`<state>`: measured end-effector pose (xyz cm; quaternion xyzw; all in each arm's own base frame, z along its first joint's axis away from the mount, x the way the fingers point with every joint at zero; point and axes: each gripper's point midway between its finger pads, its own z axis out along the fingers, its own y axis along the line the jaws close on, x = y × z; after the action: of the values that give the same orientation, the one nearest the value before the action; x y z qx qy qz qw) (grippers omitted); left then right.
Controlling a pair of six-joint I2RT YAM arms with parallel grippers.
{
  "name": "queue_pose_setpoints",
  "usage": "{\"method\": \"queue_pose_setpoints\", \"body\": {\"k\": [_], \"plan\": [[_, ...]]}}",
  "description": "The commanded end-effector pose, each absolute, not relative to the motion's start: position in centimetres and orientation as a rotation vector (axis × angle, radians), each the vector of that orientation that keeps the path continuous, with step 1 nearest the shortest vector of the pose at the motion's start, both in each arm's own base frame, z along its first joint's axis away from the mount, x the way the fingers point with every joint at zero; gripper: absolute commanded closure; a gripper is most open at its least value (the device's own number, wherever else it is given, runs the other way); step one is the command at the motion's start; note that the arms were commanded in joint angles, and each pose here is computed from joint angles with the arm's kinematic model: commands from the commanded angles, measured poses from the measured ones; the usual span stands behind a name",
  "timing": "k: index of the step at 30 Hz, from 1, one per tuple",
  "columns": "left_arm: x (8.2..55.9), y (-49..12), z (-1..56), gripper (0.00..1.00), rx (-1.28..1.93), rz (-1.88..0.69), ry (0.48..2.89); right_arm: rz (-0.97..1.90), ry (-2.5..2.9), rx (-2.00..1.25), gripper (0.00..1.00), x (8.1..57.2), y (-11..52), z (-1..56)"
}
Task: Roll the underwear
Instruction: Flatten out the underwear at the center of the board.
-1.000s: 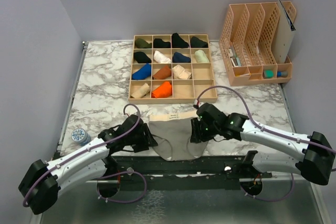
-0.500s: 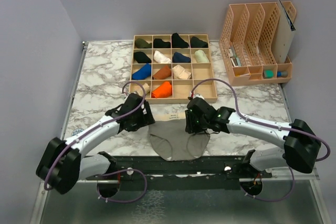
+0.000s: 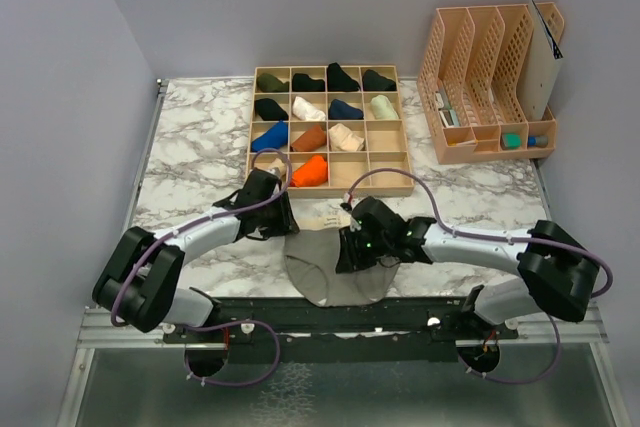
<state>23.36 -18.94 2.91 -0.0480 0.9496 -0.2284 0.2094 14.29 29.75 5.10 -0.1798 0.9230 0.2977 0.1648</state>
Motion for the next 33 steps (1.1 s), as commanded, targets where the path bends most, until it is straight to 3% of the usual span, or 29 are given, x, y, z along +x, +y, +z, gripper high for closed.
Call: {"method": "queue_pose_setpoints", "body": {"k": [1,11,17,19,22,24,28,33], "plan": [[23.7,-19.6,2.4,0.61,-0.043,-0.677,2.641,1.05,2.568,-0.613,0.69,11.3,32.9,6.5],[25.5,-19.5,3.4,0.88,-0.002,-0.655,2.521,0.89,2.716,-0.602,0.78,9.3,32.3,1.2],[26.6,-18.0,4.9,0.94,0.0,-0.575,2.397,0.878,2.763,-0.623,0.8,7.9,31.7,-0.5],[26.7,-17.6,5.1,0.9,0.0,-0.551,2.371,0.898,2.754,-0.634,0.8,7.8,32.1,-0.3],[26.5,-17.6,5.2,0.71,0.018,-0.556,2.373,0.927,2.713,-0.629,0.74,8.5,33.1,1.0],[26.0,-17.3,4.4,0.53,0.01,-0.536,2.425,0.94,2.676,-0.618,0.71,9.1,33.7,2.3],[25.3,-16.9,3.5,0.41,-0.013,-0.504,2.491,0.909,2.586,-0.576,0.61,10.9,34.2,5.2],[25.5,-16.6,6.2,0.36,-0.127,-0.514,2.448,0.593,2.514,-0.397,0.6,15.3,30.0,7.4]]}}
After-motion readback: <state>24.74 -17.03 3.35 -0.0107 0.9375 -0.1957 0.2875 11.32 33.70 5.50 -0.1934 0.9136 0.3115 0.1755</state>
